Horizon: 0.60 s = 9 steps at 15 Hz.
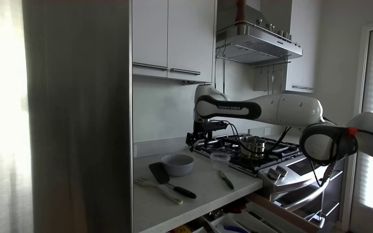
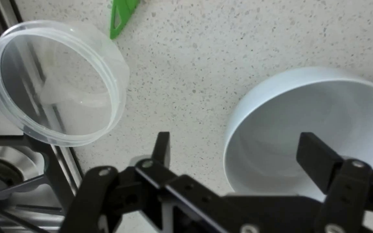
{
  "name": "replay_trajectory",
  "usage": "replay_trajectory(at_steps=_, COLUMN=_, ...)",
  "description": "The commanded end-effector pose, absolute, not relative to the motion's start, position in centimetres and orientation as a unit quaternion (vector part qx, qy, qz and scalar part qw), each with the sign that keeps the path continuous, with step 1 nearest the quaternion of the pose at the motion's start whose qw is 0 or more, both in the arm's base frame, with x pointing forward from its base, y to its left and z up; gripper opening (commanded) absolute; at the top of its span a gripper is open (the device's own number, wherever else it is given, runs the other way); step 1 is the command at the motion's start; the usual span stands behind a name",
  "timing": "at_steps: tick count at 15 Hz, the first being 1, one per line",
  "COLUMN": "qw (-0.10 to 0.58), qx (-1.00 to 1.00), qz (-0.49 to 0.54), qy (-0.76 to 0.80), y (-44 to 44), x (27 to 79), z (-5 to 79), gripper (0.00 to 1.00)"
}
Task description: Pick up the clear lunch box and put it on the right side of the kitchen counter, pick up the gray bowl and move it forward onto the kitchen counter
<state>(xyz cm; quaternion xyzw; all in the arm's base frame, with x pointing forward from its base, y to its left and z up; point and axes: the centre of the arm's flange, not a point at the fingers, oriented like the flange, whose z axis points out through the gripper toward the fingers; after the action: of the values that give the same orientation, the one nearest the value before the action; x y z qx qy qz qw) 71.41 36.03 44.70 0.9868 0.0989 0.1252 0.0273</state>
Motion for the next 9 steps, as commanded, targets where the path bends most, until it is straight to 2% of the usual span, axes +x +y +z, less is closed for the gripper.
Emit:
replay_trajectory(at_steps=1, qw=0.021, qx=0.987, qz=0.15, qy=0.055, y=36.6, x=71.7, z=41.9, gripper=1.0)
replay_trajectory(at_steps=7, qw=0.004, qx=0.981, qz=0.192, qy=0.026, y=37.3, x=73.8, z=38.1, gripper=1.0)
replay_trajectory(at_steps=8, qw=0.002, qx=0.981, qz=0.193, qy=0.024, y=37.3, x=73.9, z=37.6, gripper=0.97)
replay_trajectory(at_steps=9, qw=-0.004, qx=0.982, qz=0.188, qy=0.023, y=37.4, x=74.0, z=37.1, gripper=0.77)
